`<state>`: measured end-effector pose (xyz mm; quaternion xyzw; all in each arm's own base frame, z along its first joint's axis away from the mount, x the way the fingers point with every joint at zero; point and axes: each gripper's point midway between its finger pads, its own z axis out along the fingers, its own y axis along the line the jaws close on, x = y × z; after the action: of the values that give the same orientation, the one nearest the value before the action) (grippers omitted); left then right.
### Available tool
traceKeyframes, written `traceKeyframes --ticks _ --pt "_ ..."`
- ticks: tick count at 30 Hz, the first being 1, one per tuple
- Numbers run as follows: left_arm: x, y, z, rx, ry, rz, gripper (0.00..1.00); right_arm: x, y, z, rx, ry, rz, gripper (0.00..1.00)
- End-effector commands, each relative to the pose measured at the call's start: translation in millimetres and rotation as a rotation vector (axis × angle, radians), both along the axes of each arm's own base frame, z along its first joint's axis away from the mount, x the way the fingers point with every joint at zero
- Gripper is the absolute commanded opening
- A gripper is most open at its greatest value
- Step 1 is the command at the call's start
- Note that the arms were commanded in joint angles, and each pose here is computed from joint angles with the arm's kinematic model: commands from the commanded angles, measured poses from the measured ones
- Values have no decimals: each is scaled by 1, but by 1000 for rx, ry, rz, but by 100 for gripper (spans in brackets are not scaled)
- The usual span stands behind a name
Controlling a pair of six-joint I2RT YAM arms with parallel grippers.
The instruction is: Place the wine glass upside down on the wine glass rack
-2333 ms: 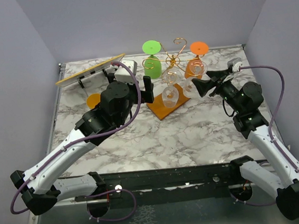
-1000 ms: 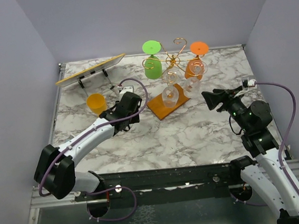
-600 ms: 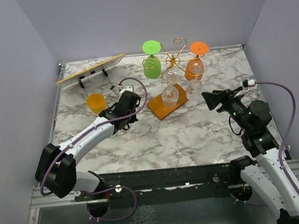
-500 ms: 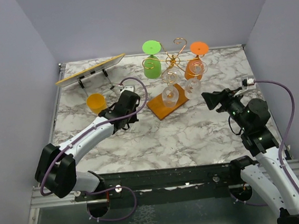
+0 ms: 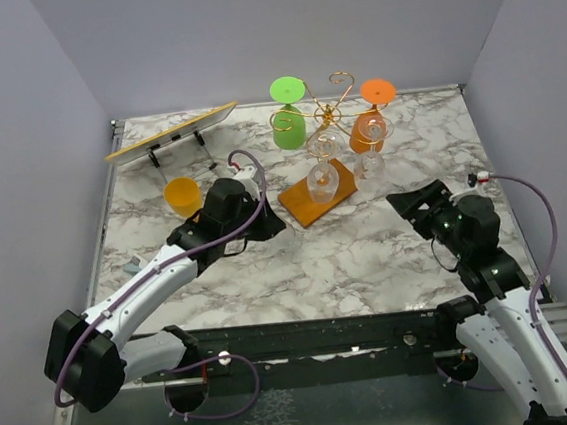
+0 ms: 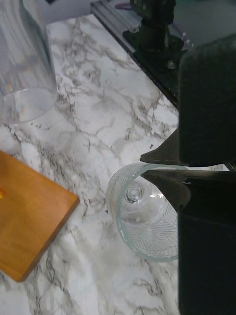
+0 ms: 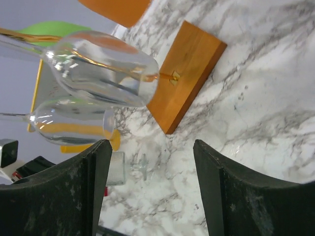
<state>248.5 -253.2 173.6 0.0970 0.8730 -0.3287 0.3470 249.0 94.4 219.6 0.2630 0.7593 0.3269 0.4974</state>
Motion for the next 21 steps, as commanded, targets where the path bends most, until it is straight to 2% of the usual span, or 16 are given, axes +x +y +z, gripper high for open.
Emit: traceKeyframes --ticks 1,5,8,12,16,21 --pt "-11 -33 35 -249 -37 -86 0 -17 30 -38 255 214 59 73" --pt "-15 -47 56 -365 -100 -81 0 -19 46 -48 315 308 119 74" --pt "-22 -56 69 -438 -163 -64 0 -24 49 -63 387 446 70 78" --pt "-30 -71 70 -396 -265 -43 0 -32 59 -85 571 573 32 81" --pt "-34 -79 73 -406 -323 -3 0 -33 68 -87 742 578 44 90" --pt "-37 -91 80 -423 -359 39 0 -31 64 -70 770 564 3 93"
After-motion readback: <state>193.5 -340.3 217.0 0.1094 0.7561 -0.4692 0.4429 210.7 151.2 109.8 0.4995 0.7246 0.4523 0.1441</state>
